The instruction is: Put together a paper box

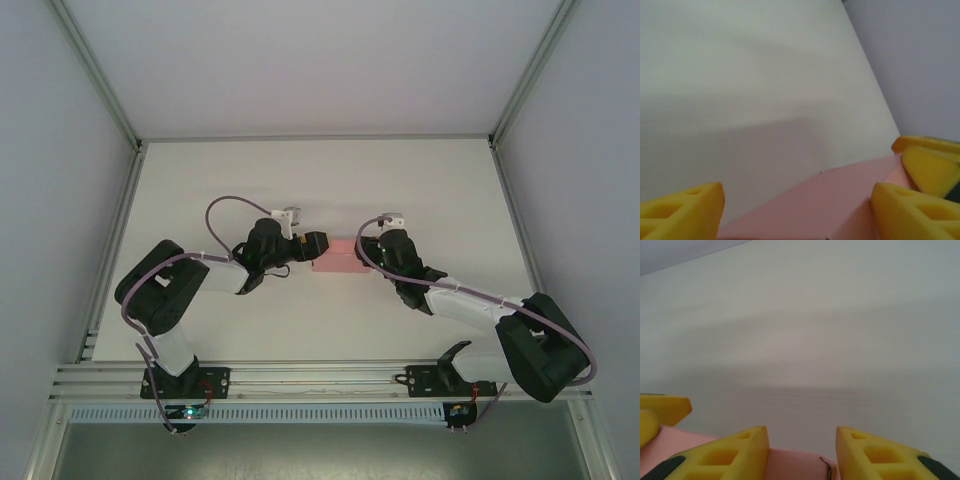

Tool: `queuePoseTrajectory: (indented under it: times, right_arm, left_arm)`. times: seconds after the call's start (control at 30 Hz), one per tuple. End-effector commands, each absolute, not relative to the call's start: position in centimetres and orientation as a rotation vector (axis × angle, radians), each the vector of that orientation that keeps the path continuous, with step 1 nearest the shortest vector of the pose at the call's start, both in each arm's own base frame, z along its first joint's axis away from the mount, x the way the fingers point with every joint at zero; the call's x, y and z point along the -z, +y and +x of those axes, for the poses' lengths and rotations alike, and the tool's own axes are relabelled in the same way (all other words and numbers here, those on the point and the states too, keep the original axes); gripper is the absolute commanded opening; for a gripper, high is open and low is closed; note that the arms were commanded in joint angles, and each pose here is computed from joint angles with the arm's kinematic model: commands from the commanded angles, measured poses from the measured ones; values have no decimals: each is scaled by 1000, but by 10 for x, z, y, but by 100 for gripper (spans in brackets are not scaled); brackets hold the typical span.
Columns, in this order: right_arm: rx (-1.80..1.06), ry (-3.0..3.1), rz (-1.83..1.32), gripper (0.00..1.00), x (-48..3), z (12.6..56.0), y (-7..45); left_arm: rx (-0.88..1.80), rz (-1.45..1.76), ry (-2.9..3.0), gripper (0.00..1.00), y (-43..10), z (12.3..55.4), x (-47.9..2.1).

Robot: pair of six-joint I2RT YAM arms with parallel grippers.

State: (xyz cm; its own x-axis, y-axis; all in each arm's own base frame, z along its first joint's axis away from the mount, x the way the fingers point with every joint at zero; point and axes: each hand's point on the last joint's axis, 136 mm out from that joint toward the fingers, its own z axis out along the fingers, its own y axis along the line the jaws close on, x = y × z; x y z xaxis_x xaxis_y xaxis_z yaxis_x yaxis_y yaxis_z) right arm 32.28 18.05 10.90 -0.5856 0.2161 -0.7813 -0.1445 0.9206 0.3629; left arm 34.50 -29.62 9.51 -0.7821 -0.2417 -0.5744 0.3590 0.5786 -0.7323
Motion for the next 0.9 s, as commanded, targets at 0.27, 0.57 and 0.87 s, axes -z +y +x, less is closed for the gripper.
queuePoseTrajectory:
  times: [0.27,0.57,0.87]
  right_arm:
    - [-483,2238,11,52,-97,315,188]
    - [-435,2153,-22,97,-137,330,180]
    - [-402,1997,-467,98,-203,336,187]
  left_arm:
    - [1099,277,2335,100,-302,317,-83]
    - [897,297,2306,100,-286,333,-120]
    - [139,20,2288,100,-161,339,-178]
